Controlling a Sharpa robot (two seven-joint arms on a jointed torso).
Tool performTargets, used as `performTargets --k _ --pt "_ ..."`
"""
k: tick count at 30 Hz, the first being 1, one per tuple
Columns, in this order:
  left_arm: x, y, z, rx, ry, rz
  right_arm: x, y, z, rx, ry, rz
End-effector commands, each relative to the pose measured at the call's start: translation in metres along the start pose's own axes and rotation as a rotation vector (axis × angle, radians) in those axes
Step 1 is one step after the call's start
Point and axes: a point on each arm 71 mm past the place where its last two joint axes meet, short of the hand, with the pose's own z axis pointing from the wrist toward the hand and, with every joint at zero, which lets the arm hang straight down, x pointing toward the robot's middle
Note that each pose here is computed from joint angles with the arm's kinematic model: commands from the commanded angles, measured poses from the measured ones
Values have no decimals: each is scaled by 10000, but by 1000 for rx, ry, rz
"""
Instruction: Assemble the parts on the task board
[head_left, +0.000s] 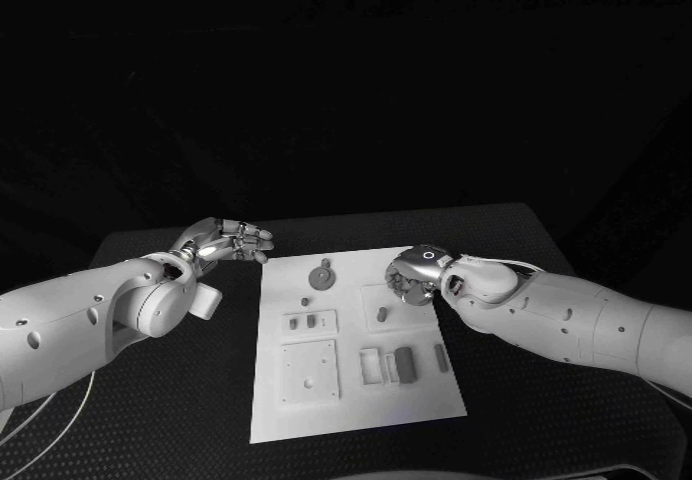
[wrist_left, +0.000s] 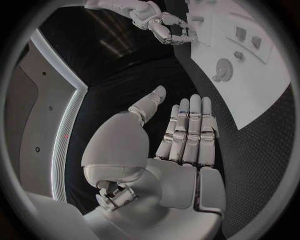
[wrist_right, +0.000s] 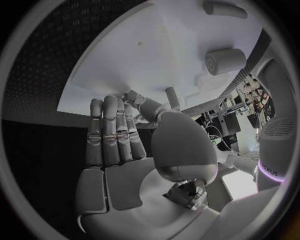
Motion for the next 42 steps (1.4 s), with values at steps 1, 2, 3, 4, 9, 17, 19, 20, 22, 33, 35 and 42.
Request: performTargets --k 1,2,3,4,9,17,19,20,22,33,35,42 --pt "21 -18 7 6 15 -10 106 -21 -26 24 55 -29" --pt "20 -18 7 6 15 -10 106 -22 -26 25 57 -31" --pt "19 -17 6 5 14 -9 108 -24 -27 27 58 -32" --pt "16 -17 5 5 14 -9 109 -25 -27 28 60 -34" --pt "12 -15 3 4 13 -8 115 -34 -27 33 65 -37" --pt "20 -17 5 4 16 -8 113 -7 -19 27 67 -35" --pt "18 -16 5 4 14 -8 110 -2 -18 29 66 -34" --pt "16 -16 5 4 14 -7 109 0 -18 30 66 -34" --pt "17 -17 5 5 14 -7 106 4 -18 32 63 -37" --pt "15 -17 5 5 13 -7 71 20 -29 45 29 -42" --pt "13 -16 4 5 12 -7 69 17 -38 48 28 -41" --pt "8 -15 0 4 11 -6 57 12 -54 51 20 -41"
